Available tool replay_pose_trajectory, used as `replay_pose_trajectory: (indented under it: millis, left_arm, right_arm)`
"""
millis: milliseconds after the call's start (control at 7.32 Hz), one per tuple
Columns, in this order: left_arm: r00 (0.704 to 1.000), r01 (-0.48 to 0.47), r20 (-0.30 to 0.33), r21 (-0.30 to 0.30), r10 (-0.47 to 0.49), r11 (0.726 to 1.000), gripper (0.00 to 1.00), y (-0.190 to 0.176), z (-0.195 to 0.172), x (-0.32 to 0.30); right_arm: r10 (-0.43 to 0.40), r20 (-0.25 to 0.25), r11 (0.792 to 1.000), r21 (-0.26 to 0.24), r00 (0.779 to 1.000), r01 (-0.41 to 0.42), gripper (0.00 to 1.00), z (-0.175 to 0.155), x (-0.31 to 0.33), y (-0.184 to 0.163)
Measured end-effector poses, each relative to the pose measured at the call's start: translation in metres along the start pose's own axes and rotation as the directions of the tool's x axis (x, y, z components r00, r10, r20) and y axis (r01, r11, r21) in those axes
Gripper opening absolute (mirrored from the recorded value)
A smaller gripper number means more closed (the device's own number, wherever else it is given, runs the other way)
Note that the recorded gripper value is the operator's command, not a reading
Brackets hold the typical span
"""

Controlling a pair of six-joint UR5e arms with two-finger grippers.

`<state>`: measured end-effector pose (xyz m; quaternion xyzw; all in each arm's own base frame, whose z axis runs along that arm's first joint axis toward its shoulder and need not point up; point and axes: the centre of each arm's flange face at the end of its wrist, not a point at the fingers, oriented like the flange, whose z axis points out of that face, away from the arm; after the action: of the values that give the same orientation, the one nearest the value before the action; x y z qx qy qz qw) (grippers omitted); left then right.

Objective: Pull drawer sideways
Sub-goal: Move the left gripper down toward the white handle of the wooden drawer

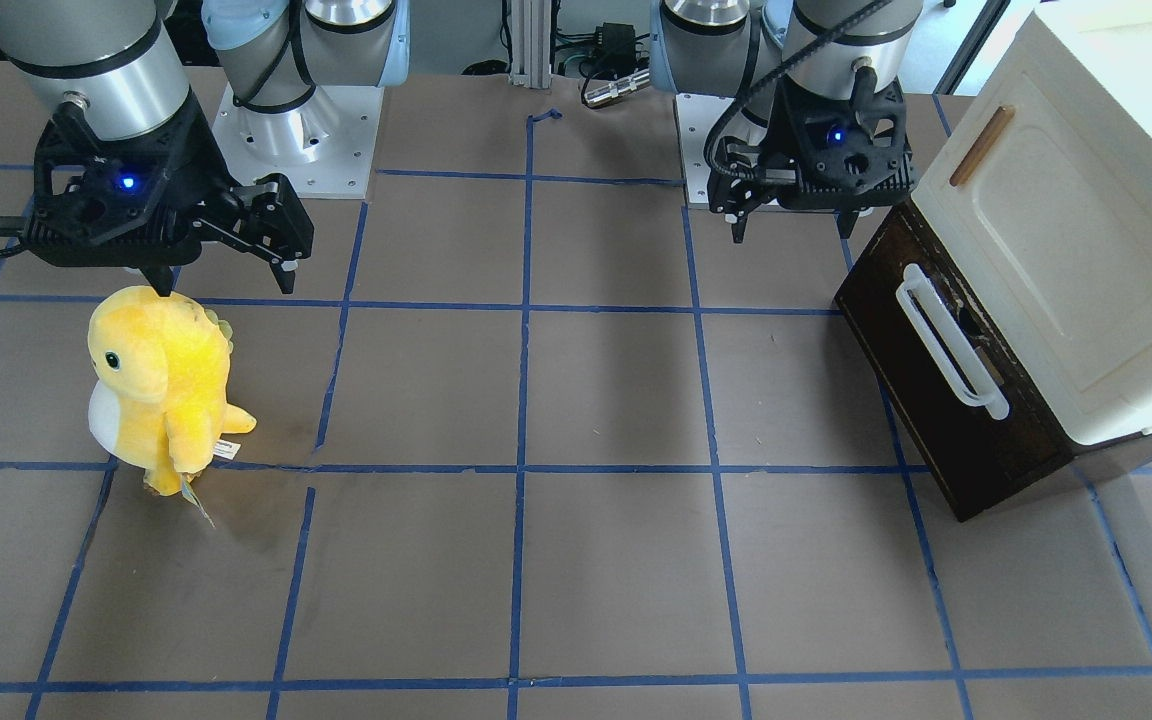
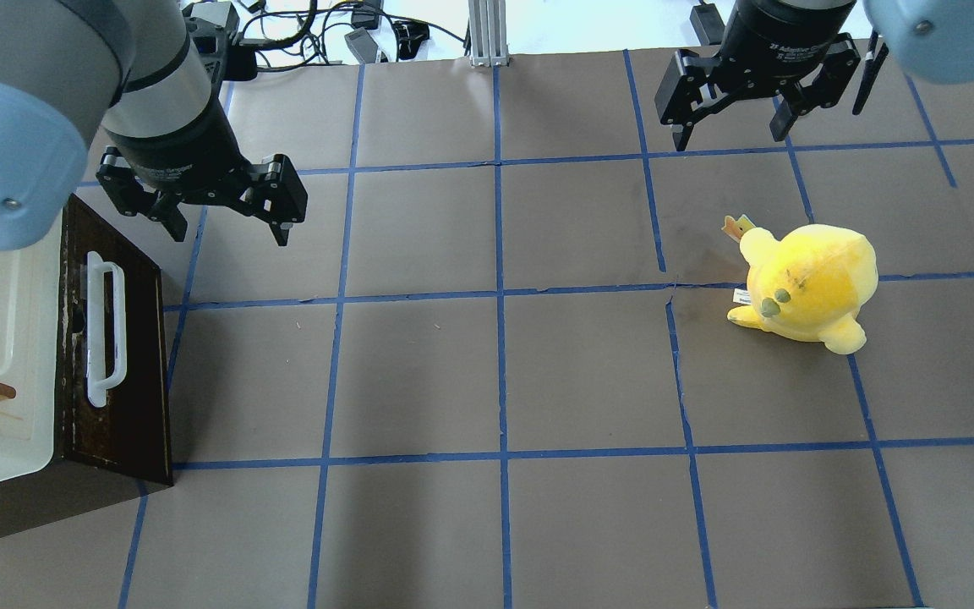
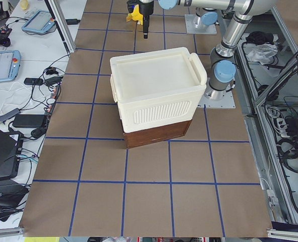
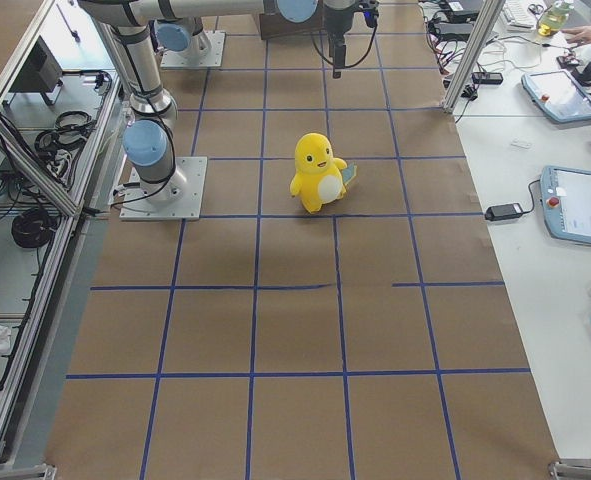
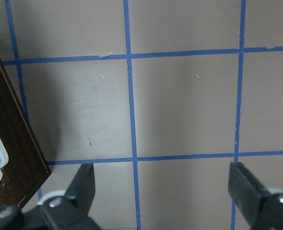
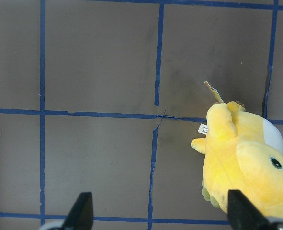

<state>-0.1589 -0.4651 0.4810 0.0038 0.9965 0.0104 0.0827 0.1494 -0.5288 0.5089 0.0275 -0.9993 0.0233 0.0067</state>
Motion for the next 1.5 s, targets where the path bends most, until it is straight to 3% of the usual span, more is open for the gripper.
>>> replay_pose_trajectory:
  millis: [137, 273, 547, 820, 1093, 1230, 1503]
  left_arm:
    - [0.998, 0.021, 0.063, -0.031, -0.019, 0.999, 1.00, -0.006, 0.021, -0.002]
    - [0.984, 0.053, 0.172, -0.064, -0.041, 0.997, 1.00, -0.014, 0.045, -0.007]
    - [0.921, 0.095, 0.388, -0.120, -0.042, 0.988, 1.00, -0.025, 0.097, -0.017]
    - [0.853, 0.143, 0.520, -0.154, -0.043, 0.978, 1.00, -0.036, 0.144, -0.018]
    - [0.761, 0.167, 0.648, -0.158, -0.025, 0.973, 1.00, -0.049, 0.182, -0.016]
    - [0.723, 0.172, 0.690, -0.159, -0.015, 0.972, 1.00, -0.052, 0.198, -0.009]
    - [0.620, 0.159, 0.784, -0.152, 0.021, 0.976, 1.00, -0.050, 0.231, 0.007]
  right_arm:
    - [0.000, 0.000, 1.000, 0.000, 1.000, 0.000, 1.00, 0.000, 0.000, 0.000]
    - [0.000, 0.000, 1.000, 0.000, 1.000, 0.000, 1.00, 0.000, 0.000, 0.000]
    - [0.000, -0.001, 1.000, 0.000, 1.000, 0.000, 1.00, 0.000, 0.000, 0.000]
    - [0.000, 0.000, 1.000, 0.000, 1.000, 0.000, 1.00, 0.000, 0.000, 0.000]
    - [0.000, 0.000, 1.000, 0.000, 1.000, 0.000, 1.00, 0.000, 0.000, 0.000]
    - [-0.001, 0.000, 1.000, 0.000, 1.000, 0.001, 1.00, 0.000, 0.000, 0.000]
    - [0.000, -0.001, 1.000, 0.000, 1.000, 0.000, 1.00, 0.000, 0.000, 0.000]
